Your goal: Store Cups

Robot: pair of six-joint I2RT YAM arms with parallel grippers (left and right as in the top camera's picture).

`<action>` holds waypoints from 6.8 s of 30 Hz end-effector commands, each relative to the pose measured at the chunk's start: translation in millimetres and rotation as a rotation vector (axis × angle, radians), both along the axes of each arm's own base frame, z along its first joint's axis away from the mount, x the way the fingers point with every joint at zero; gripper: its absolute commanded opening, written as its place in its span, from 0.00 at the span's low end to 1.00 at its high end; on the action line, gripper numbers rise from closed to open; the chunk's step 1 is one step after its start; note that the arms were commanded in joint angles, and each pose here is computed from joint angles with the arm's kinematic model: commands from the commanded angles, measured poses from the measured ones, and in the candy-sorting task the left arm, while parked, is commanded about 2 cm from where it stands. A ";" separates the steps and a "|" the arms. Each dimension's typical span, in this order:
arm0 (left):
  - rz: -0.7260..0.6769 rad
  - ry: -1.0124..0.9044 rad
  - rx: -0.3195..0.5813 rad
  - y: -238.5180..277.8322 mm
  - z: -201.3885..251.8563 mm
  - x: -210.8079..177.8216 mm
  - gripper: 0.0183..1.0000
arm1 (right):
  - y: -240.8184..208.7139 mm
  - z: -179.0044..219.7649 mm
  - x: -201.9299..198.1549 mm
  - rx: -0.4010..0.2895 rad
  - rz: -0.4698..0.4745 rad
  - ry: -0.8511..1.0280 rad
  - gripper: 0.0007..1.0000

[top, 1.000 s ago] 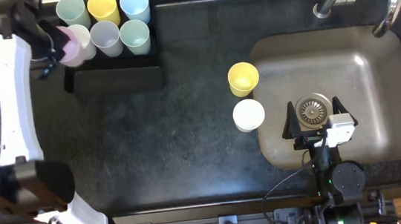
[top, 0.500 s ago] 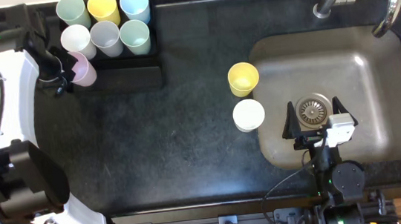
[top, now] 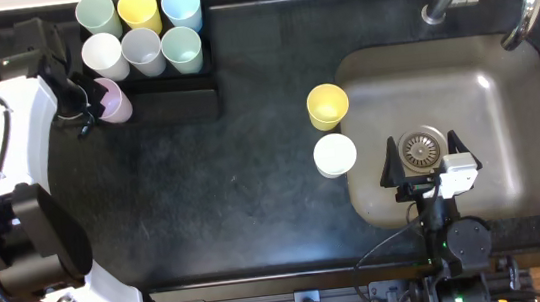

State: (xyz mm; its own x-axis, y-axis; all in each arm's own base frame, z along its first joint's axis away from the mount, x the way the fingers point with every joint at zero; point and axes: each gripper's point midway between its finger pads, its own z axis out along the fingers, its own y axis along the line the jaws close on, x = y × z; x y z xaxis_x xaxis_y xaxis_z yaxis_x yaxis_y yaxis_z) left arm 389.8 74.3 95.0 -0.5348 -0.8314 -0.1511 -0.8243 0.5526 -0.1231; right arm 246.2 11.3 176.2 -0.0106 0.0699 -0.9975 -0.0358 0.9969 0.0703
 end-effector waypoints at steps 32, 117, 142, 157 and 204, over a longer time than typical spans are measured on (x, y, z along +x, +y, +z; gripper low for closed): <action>0.027 0.013 -0.029 5.9 -19.5 2.1 0.54 | 1.6 -3.6 0.3 0.008 0.008 0.001 1.00; -0.109 -0.055 -0.008 -62.9 89.2 5.8 0.02 | 1.6 -3.6 0.3 0.008 0.008 0.001 1.00; -0.128 0.085 -0.040 -75.1 19.5 22.2 0.02 | 1.6 -3.6 0.3 0.008 0.008 0.001 1.00; -0.128 0.105 -0.048 -75.8 19.0 17.5 0.02 | 1.6 -3.6 0.3 0.008 0.008 0.001 1.00; -0.129 0.156 -0.043 -74.4 5.4 8.6 0.02 | 1.6 -3.6 0.3 0.008 0.008 0.001 1.00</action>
